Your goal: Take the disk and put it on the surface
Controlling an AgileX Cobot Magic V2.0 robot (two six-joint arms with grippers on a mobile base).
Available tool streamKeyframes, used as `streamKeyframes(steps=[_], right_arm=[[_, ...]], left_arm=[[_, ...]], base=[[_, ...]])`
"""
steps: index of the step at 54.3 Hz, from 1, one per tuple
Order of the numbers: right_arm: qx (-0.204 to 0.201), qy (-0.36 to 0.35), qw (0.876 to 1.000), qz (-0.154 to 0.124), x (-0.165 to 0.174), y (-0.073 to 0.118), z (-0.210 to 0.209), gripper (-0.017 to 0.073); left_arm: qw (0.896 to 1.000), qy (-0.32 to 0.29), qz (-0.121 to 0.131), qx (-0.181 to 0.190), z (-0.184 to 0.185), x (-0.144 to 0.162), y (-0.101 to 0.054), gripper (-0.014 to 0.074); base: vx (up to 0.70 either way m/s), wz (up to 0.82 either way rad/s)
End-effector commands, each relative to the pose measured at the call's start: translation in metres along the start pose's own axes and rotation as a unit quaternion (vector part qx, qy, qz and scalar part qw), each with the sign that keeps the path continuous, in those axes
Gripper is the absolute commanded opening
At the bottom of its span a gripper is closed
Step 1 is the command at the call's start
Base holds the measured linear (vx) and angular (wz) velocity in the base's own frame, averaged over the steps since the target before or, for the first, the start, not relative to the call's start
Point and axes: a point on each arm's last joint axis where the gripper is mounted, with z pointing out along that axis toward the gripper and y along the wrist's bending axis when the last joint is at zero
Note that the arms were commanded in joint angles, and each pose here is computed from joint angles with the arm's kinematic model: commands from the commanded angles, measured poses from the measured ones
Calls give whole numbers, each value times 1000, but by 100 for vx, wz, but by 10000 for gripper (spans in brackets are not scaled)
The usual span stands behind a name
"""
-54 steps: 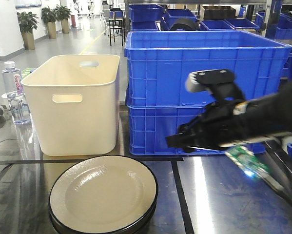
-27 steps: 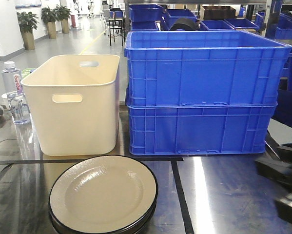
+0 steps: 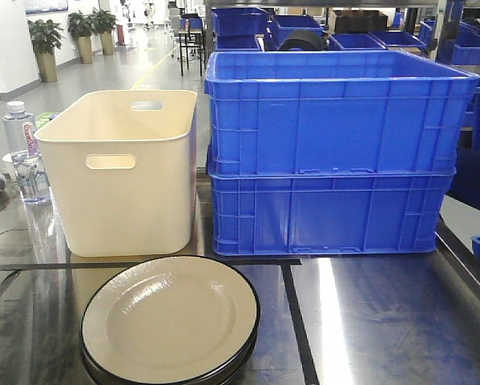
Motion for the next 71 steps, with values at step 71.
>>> streamKeyframes(steps=[71], right_arm=[[50,-137,980,132,112,35,18,-9]], left_arm=[[998,-60,0,9,-3,-17,-2,-9]], base=[[0,0]])
